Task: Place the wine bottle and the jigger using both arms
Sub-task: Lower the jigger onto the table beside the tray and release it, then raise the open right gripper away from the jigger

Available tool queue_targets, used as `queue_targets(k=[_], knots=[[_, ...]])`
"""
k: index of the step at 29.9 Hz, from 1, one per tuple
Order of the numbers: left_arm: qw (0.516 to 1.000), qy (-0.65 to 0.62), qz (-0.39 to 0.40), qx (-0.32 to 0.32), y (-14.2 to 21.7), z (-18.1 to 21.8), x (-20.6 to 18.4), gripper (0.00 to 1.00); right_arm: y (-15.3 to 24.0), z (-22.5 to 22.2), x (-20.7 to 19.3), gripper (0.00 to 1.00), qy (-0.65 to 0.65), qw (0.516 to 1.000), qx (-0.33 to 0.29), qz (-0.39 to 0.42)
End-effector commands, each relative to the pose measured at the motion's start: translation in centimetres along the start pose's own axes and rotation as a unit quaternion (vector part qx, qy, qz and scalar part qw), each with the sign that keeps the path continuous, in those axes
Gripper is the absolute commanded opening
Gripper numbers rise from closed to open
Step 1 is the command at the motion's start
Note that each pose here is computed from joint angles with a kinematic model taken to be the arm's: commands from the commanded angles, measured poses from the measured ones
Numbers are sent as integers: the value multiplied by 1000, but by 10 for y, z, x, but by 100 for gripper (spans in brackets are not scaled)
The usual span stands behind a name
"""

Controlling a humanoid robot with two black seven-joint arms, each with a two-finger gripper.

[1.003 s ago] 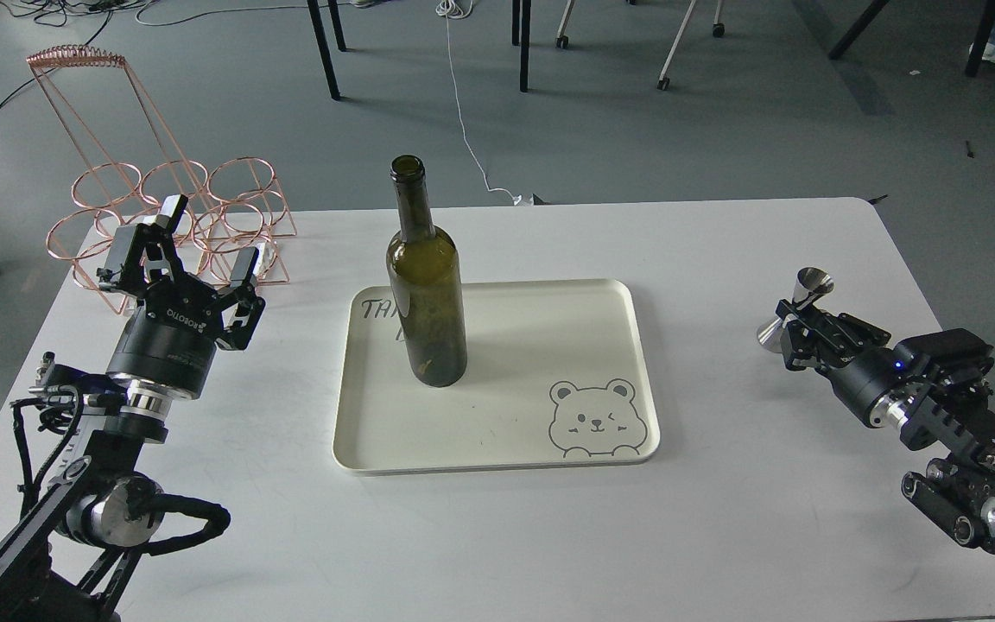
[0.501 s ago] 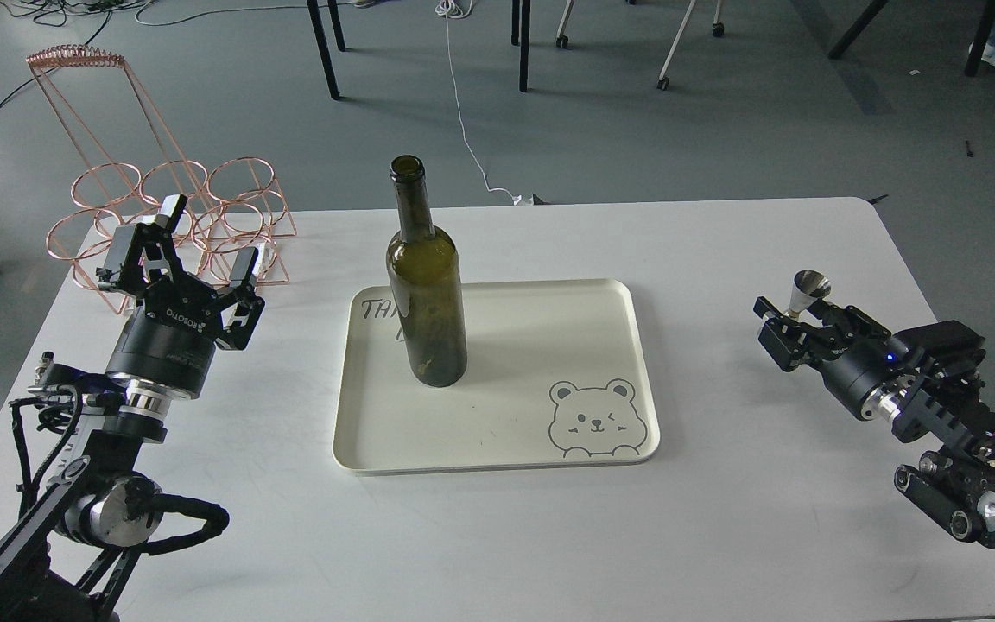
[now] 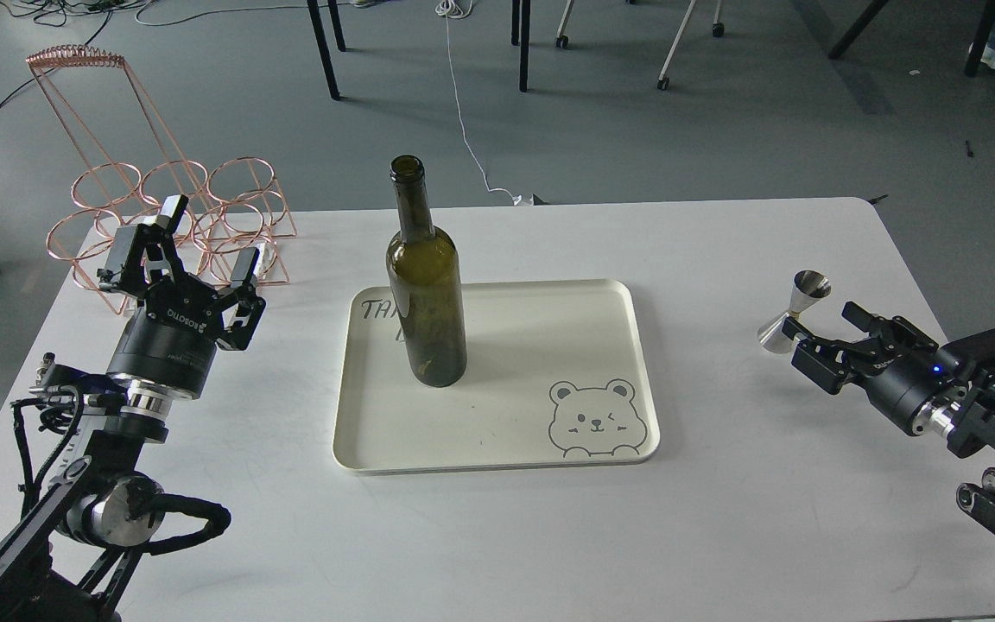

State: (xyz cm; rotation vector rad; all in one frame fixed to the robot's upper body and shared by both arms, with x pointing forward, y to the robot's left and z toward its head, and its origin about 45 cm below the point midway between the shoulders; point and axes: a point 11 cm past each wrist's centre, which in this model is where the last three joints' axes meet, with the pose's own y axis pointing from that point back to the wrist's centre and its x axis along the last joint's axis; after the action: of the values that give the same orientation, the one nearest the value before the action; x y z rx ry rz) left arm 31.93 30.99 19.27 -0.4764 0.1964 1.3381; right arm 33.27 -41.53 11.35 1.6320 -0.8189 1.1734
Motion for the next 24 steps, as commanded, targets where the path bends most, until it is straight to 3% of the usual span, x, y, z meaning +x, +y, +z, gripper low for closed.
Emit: queue_targets(k=[1,6,11,17,24], knots=[[1000,0,0,0,0,0,0,98,22,8,10,95,-2,1000,3,-2],[1000,0,0,0,0,0,0,98,51,-10,16,95,-91,996,11,9],[1000,1,0,0,0,0,0,98,57,-25,48,95,-180,983,12,48],[1000,0,0,0,0,0,0,98,33,-31,123,96,-321,934,2,156],[1000,-1,0,-2,0,1,1,98,-15,-61,178,97,-521,834,64,169]])
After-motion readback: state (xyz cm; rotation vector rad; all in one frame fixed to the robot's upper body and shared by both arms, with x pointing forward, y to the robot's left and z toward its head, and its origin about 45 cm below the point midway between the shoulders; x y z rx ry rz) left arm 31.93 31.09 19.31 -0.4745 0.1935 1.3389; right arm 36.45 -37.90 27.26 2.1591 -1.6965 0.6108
